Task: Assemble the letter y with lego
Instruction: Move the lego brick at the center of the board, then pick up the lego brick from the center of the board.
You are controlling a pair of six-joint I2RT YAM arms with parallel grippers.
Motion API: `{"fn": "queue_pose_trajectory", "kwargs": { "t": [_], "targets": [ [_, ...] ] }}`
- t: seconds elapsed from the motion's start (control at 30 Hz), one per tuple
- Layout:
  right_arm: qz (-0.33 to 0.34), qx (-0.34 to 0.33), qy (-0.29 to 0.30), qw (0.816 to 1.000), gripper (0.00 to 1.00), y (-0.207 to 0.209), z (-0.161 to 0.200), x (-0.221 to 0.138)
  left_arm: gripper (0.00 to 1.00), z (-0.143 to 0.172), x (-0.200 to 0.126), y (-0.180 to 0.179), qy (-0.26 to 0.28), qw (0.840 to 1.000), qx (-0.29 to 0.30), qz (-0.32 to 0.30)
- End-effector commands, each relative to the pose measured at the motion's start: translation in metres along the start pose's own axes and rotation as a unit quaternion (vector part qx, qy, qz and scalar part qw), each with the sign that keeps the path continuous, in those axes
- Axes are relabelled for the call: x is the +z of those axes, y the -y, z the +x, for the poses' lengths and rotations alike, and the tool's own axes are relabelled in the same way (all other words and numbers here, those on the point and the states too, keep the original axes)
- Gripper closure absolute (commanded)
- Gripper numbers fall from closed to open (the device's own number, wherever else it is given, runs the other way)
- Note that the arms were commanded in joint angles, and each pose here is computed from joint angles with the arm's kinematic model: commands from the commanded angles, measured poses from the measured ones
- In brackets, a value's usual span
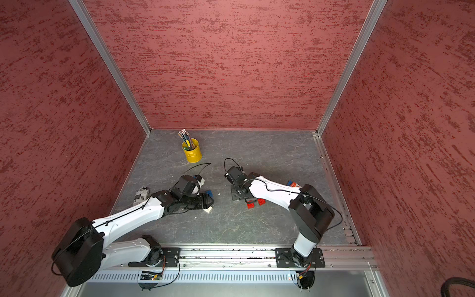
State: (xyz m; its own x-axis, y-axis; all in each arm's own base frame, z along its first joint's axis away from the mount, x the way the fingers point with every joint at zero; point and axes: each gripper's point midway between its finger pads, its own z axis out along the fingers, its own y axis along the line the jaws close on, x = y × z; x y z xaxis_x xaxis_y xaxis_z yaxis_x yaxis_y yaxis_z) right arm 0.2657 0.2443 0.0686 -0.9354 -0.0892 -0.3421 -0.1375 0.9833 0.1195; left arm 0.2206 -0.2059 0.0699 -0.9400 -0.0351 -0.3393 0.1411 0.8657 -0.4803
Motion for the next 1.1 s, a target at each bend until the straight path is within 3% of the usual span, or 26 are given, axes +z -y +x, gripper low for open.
{"fn": "queue_pose_trajectory", "kwargs": {
  "t": [0.0,0.4,1.07],
  "targets": [
    [0.031,0.015,-0.011,0.999,0.42,0.025,0.015,-0.002,0.36,-0.013,0.0,0.016,0.012,1.0,0.011,0.025],
    [0.025,0.022,-0.04,0.999,0.44,0.033,0.038,0.017,0.37,-0.016,0.01,0.024,0.008,0.999,0.009,0.03],
    [0.025,0.009,-0.043,0.999,0.71,0.034,0.026,0.021,0.37,-0.013,0.012,0.018,0.009,1.0,0.008,0.02]
  ]
}}
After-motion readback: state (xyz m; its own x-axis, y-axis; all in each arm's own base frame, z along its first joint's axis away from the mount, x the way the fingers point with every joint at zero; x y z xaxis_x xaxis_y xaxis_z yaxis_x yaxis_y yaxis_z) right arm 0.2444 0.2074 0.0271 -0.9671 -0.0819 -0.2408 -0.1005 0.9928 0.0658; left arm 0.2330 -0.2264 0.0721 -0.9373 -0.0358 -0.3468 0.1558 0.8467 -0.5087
